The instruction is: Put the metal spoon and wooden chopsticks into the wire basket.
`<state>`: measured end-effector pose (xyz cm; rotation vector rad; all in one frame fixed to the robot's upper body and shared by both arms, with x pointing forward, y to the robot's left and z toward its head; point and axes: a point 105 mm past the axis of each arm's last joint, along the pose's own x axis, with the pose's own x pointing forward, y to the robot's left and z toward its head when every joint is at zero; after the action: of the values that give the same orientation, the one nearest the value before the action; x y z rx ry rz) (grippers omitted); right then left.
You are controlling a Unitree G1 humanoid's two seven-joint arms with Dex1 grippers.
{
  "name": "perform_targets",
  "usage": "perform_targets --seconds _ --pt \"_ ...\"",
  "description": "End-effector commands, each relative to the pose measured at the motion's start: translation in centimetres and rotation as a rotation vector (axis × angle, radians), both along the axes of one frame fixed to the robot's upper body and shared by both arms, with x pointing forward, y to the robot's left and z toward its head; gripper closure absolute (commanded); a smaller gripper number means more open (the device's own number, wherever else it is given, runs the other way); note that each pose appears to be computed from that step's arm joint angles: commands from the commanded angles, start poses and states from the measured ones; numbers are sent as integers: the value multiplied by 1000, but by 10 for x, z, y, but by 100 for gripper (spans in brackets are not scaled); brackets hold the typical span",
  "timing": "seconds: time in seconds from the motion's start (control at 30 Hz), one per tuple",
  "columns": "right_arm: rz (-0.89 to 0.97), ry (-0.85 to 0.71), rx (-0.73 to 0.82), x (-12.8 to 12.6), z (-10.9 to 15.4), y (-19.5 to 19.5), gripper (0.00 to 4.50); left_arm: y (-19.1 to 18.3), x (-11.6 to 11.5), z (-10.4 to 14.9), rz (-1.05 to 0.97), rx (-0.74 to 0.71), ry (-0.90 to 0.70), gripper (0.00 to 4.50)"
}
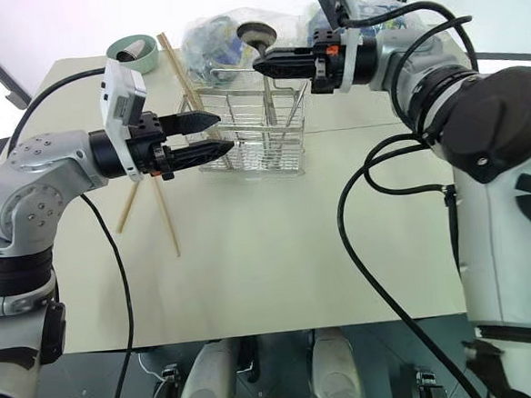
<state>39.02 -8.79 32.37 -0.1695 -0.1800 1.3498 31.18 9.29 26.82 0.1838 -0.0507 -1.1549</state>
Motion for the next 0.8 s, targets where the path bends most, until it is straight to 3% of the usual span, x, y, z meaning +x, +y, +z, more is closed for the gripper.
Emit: perform_targets --seconds 0.03,0.3,0.5,0.8 --pt "-36 -68 41 5 16 -3 443 2 -7 17 -4 -10 -79 155" --pt "-150 31 2 30 -27 -13 443 3 -6 19 12 -15 -87 155" --pt "-215 51 29 29 -32 -20 150 7 0 23 49 -28 -98 155" --pt "-202 115 221 -9 24 -41 150 39 24 51 294 -199 -88 155"
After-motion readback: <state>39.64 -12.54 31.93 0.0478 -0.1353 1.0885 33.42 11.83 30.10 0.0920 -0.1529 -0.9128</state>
